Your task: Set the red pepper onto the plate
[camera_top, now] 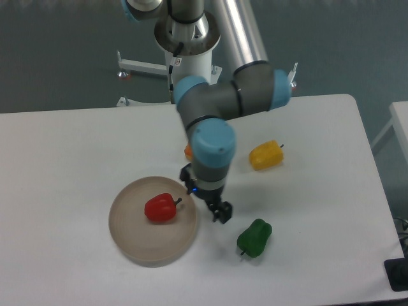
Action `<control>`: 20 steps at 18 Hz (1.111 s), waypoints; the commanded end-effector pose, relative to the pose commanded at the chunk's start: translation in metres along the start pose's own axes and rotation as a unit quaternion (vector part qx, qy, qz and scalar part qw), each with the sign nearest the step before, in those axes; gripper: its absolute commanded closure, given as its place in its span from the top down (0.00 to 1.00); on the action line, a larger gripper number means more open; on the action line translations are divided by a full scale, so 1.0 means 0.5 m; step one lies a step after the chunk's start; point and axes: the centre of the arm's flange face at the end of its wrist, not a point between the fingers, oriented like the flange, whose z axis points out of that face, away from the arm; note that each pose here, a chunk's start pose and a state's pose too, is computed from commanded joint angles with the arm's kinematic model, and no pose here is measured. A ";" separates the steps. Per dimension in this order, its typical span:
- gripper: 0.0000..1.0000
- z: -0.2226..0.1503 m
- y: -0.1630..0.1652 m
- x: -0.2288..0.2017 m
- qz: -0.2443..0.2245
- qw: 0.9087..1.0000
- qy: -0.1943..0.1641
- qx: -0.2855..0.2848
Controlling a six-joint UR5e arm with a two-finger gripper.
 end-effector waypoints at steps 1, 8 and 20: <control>1.00 -0.012 0.023 -0.010 0.002 1.000 -0.003 0.001; 1.00 -0.056 0.159 -0.044 0.067 0.998 0.015 -0.010; 1.00 -0.132 0.268 -0.053 0.109 0.993 0.000 -0.036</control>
